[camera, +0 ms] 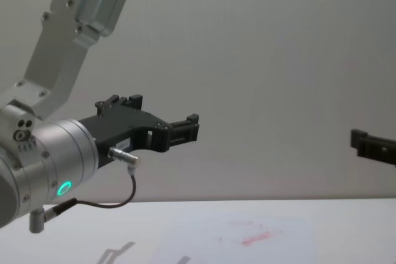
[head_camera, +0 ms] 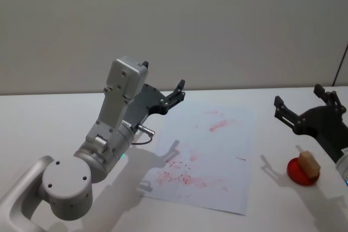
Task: Use the one hand to pick up the stamp and affix it onto the A4 paper.
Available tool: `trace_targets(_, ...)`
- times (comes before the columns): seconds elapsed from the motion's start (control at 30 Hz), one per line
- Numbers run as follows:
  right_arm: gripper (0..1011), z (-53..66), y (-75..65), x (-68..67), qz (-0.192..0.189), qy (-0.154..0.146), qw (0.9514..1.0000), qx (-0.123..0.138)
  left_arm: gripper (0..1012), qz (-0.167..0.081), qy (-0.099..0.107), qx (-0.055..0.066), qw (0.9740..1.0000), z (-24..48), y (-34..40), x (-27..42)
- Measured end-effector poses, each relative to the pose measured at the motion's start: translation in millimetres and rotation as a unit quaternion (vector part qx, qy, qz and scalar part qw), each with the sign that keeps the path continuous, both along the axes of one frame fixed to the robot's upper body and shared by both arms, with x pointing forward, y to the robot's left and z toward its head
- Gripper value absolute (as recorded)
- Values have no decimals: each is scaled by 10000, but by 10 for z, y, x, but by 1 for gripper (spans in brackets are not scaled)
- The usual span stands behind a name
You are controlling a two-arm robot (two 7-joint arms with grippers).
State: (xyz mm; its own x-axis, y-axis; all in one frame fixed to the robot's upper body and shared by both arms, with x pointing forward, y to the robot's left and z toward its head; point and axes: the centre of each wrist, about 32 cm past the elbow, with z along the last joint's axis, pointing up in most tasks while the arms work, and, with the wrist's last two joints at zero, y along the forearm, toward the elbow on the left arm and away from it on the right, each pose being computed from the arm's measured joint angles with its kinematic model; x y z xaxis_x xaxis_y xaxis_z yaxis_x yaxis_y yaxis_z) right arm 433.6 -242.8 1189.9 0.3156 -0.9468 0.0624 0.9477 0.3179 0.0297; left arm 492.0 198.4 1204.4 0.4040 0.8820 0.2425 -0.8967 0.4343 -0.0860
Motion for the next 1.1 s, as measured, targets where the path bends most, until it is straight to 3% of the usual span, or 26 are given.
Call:
trace_targets(0.23,1001,-18,-99,-119,-165,221,9995,-175,1001,0,0,0,10000,0,0,0)
trace_targets(0.53,1001,-52,-237,-289,-336,714,9959,-435,1001,0,0,0,10000,0,0,0)
trace_targets(0.8,1001,-80,-279,-339,-324,1122,9911,-636,1001,0,0,0,10000,0,0,0)
trace_targets(1.1,1001,-127,-283,-307,-238,1608,9824,-923,1001,0,0,0,10000,0,0,0)
